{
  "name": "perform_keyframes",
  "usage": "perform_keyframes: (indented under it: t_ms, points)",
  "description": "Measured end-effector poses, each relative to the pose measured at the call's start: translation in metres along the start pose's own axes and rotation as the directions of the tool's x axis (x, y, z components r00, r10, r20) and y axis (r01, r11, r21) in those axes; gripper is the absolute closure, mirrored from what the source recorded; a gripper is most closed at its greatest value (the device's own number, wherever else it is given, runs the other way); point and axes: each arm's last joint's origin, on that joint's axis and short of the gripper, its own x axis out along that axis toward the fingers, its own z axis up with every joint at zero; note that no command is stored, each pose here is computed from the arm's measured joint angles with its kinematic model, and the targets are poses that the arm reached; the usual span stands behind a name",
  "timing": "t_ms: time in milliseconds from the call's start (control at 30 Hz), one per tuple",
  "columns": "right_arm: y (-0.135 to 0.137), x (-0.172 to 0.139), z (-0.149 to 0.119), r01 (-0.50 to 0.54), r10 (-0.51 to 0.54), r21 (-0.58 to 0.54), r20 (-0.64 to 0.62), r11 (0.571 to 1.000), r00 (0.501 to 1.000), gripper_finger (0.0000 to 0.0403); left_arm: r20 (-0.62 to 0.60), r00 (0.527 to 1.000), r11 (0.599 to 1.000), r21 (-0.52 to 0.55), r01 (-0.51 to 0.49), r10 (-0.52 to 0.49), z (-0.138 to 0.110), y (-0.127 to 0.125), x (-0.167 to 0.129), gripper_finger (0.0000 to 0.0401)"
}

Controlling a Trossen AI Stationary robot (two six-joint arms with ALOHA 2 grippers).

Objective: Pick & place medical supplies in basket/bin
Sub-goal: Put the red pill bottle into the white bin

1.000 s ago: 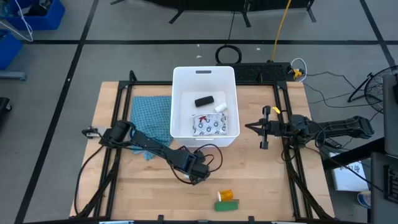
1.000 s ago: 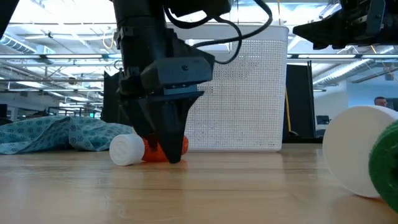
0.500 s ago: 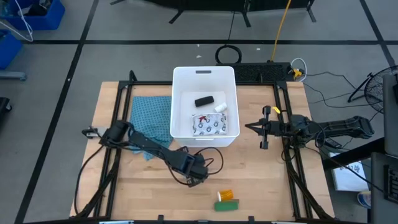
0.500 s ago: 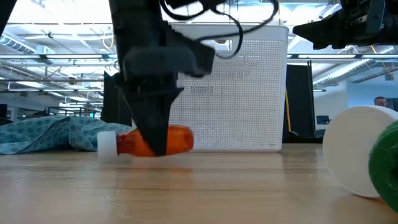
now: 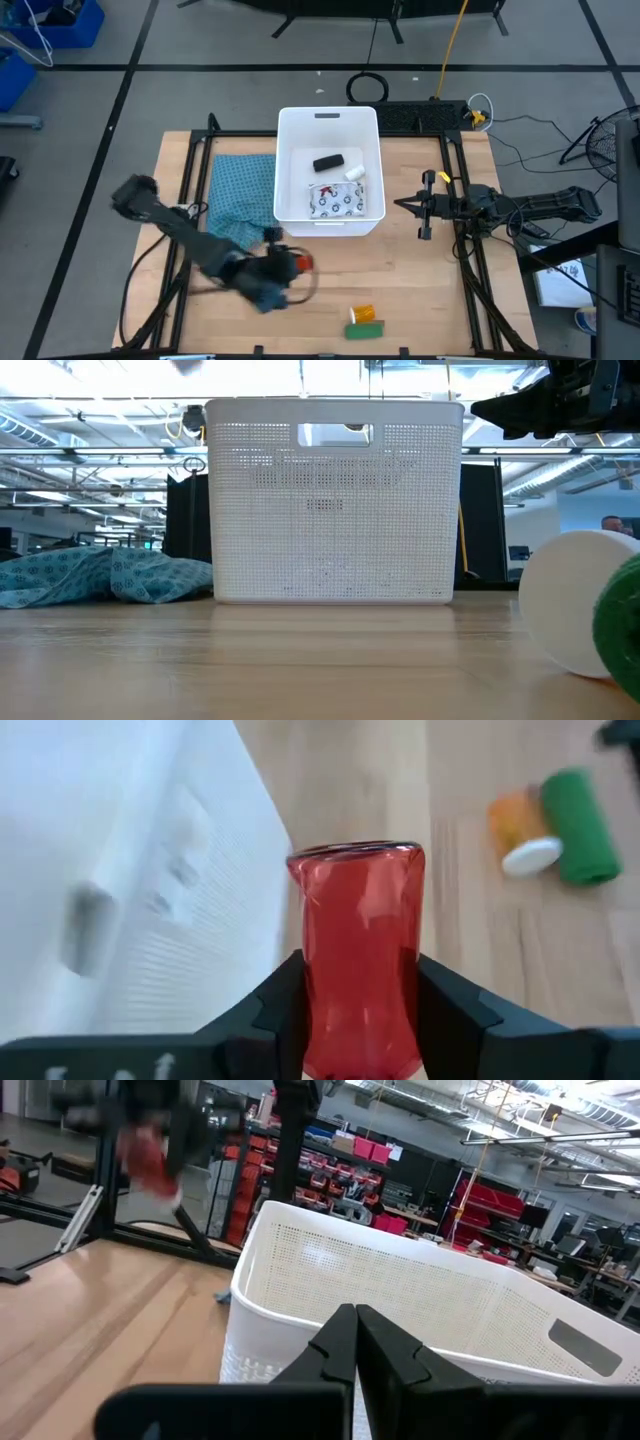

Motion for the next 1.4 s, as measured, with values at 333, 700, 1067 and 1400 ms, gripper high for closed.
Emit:
perform_keyframes:
  t_ms: [333, 700, 1067, 1400]
  points:
    - [0.000, 0.000, 0.000, -0.001, 0.001, -0.003, 0.000, 1.000, 1.000, 0.0403, 0.334, 0.929, 0.974, 0.104, -0.200, 0.156, -0.020, 0.060, -0.118, 0.0252]
    - [0.000, 0.000, 0.000, 0.000, 0.000, -0.030, 0.003, 1.000, 1.000, 0.0403, 0.639, 0.755, 0.989, -0.076, -0.126, 0.145, -0.121, 0.147, -0.107, 0.0250]
    - [0.000, 0.000, 0.001, 0.005, -0.004, -0.063, 0.015, 0.998, 1.000, 0.0403, 0.678, 0.606, 0.900, -0.404, -0.166, 0.416, -0.177, 0.183, -0.077, 0.0246]
    - [-0.001, 0.000, 0.003, 0.016, -0.014, -0.072, 0.035, 0.997, 0.999, 0.0403, 0.605, 0.724, 0.937, -0.302, -0.176, 0.331, -0.066, 0.206, -0.057, 0.0245]
